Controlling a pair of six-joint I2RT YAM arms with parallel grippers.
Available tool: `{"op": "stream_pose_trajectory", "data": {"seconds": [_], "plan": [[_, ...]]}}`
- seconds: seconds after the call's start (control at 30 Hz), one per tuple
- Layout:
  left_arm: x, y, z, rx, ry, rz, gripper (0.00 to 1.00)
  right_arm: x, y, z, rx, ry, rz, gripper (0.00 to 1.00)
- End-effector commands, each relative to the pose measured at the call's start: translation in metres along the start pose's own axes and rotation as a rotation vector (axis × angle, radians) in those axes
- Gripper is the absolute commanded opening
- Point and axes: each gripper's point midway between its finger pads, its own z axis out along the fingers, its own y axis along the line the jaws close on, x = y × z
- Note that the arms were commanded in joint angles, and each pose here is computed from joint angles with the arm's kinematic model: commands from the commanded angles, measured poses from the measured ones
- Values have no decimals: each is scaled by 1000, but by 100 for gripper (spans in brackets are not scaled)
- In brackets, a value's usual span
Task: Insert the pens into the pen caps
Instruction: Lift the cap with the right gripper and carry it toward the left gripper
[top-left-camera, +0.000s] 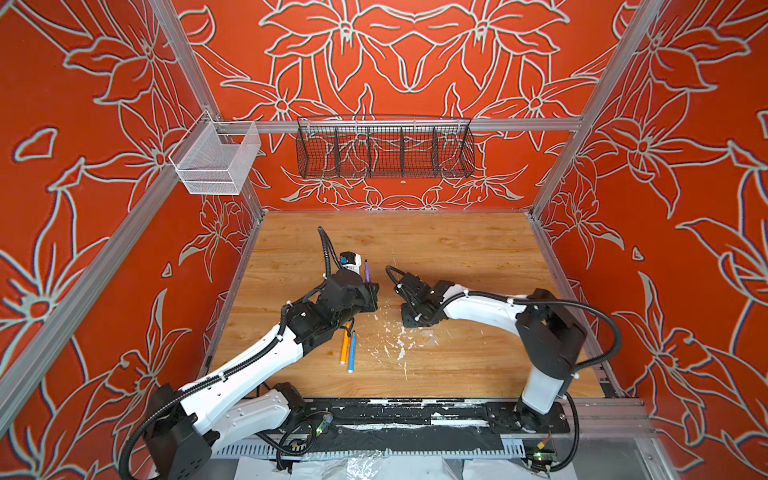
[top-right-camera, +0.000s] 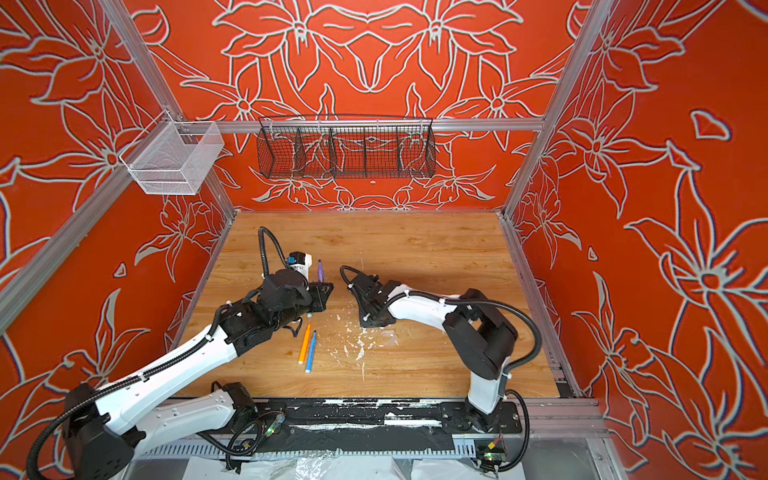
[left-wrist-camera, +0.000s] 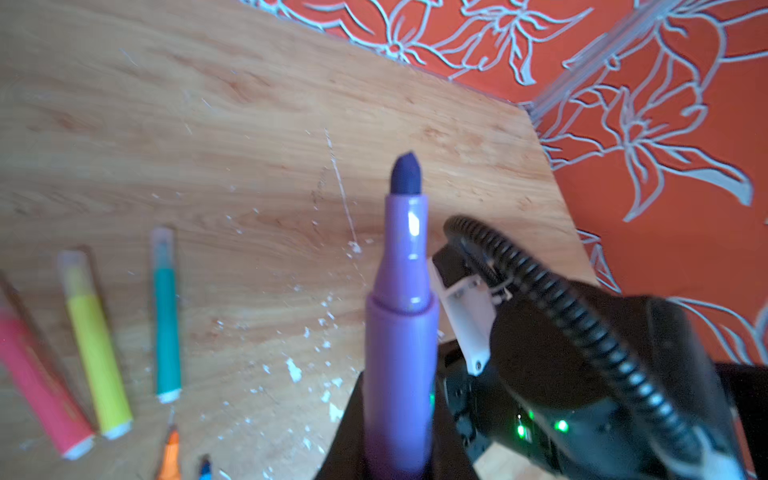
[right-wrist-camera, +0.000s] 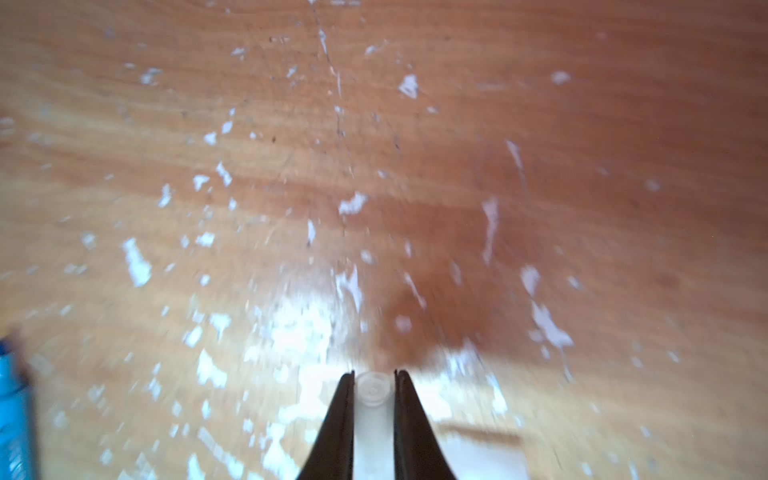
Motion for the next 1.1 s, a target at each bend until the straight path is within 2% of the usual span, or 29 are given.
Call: {"op": "stream_pose_trajectory", "data": {"seconds": [0.0,0.13,0.27,0.43,0.63,0.73,1.07], "plan": [[54,-7,-4,144,198,-51,0,-5,-4,-30,-61,-83,106,4],[77,8,-10,107,280,30,0,-6,-13,-57,-171,-208,205,4],[89,17,-10,138,235,81,0,-10,-29,-82,-264,-368,274,4],[86,26,-14,81,232,153,0,-21,-42,-118,-346,-537,313,4],[95,-4,-10,221,228,198,0,-41,-28,-158,-421,-622,280,4],[94,-16,-5,221,222,230,0,-51,-23,-172,-449,-665,281,4],[94,-53,-5,327,235,232,0,-65,0,-186,-580,-701,307,4]]}}
